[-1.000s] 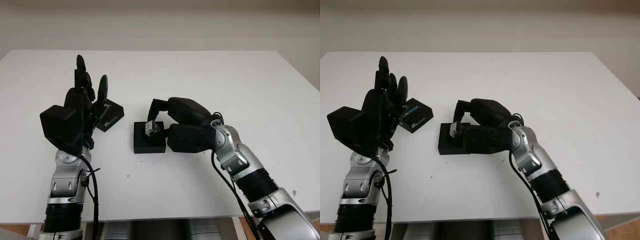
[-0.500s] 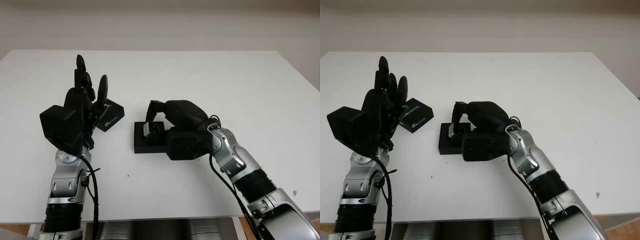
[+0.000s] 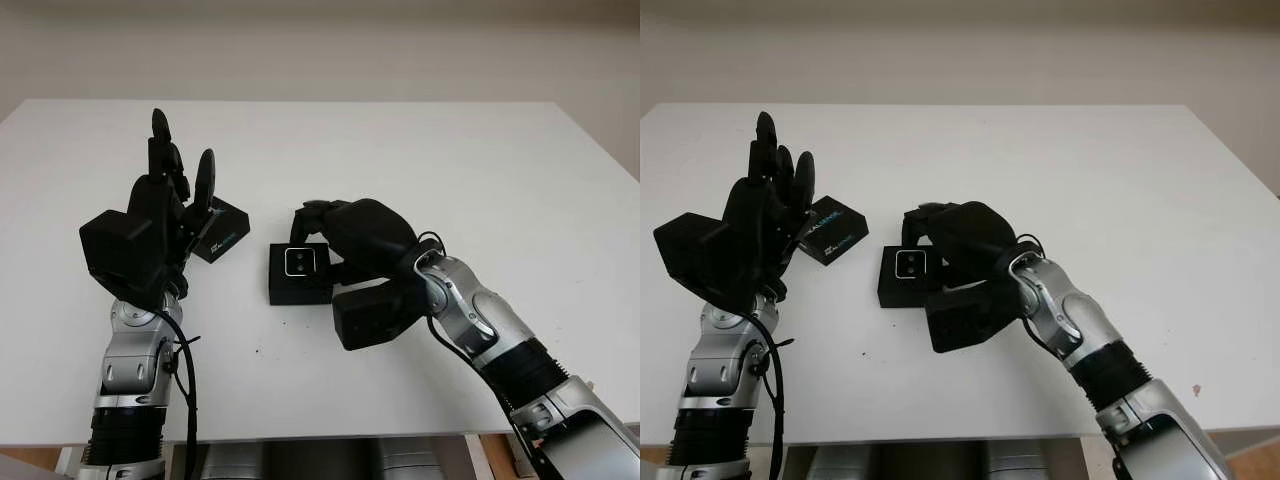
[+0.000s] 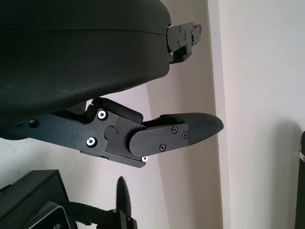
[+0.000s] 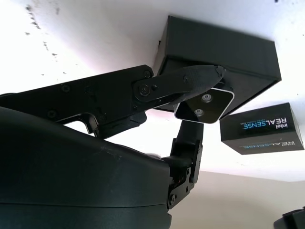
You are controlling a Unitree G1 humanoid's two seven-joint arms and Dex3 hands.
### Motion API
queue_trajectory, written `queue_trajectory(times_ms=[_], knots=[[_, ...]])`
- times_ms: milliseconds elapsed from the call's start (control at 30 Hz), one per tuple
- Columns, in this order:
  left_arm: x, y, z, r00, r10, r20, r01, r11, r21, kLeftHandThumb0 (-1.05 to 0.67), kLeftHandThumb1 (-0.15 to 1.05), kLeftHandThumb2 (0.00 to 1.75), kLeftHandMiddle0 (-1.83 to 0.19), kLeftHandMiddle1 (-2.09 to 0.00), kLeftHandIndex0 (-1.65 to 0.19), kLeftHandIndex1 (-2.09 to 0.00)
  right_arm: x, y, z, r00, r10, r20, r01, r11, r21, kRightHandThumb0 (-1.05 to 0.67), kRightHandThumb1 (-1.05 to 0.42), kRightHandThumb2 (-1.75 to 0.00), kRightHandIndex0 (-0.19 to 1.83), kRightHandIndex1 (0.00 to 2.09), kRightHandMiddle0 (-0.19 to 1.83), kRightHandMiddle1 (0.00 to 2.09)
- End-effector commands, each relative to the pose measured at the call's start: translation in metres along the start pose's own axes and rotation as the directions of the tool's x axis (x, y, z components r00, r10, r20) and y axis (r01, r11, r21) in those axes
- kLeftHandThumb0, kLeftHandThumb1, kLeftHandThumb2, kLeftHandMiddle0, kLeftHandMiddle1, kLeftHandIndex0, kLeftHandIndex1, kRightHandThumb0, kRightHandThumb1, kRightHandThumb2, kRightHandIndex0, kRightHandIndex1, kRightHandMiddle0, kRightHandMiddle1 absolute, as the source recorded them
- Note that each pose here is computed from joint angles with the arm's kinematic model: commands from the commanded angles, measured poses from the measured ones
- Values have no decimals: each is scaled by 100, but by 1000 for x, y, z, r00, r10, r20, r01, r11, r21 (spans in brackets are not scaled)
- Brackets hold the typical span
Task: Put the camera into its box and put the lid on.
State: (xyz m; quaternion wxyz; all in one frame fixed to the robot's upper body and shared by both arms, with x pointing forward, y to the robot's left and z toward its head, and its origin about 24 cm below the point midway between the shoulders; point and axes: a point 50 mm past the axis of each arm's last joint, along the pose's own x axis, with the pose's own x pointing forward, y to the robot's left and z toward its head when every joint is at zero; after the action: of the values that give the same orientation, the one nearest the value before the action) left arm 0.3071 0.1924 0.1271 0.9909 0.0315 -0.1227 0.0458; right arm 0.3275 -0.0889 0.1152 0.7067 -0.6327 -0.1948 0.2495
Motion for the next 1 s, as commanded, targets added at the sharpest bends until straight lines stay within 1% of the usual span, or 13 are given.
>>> queue_trajectory(times_ms=[0,100,267,467,600,633,700,800,967], knots=[[1,-1,6,1000,-4,27,4,1000,-1,-57,105,56,19,0,19,0,-4,-1,-1,1000,1,-10,-1,1000,-20,-75,-97,-5,-4,1,13,24],[0,-1,6,1000,-2,28,2,1000,3,-56,105,57,19,0,19,0,-6,-2,0,1000,-1,-8,1,999,-37,-76,-96,-5,-9,1,11,17],[0,-1,6,1000,-1,28,1,1000,-6,-56,105,56,19,0,19,0,-8,-2,1,1000,-14,-12,14,998,-53,-77,-93,-5,-10,2,10,13],[0,-1,6,1000,-1,28,1,1000,-1,-57,105,55,19,0,19,0,-9,-4,-1,999,-29,-27,27,998,-58,-77,-94,-5,-14,2,7,9],[0,-1,5,1000,1,27,-1,1000,2,-57,105,55,19,0,19,0,-9,-11,-5,995,-82,-51,81,996,-31,-76,-95,-6,-17,2,0,5],[0,-1,5,1000,2,25,-2,1000,1,-57,105,55,19,0,19,0,-9,-14,-6,993,-105,-59,104,994,-21,-76,-97,-7,-17,2,-4,3],[-1,0,5,1000,2,24,-2,1000,0,-57,105,55,19,0,19,0,-10,-20,-9,985,-160,-64,160,987,-10,-77,-101,-8,-15,4,-5,3],[-2,0,5,1000,4,21,-3,1000,-5,-57,105,55,19,0,19,0,-13,-25,-10,980,-193,-46,193,981,6,-79,-104,-19,-12,6,-5,4],[-2,1,5,1000,9,20,-9,1000,-10,-57,105,54,19,0,19,0,-27,-18,-2,990,-136,33,134,990,47,-83,-105,-42,-8,7,-5,5]])
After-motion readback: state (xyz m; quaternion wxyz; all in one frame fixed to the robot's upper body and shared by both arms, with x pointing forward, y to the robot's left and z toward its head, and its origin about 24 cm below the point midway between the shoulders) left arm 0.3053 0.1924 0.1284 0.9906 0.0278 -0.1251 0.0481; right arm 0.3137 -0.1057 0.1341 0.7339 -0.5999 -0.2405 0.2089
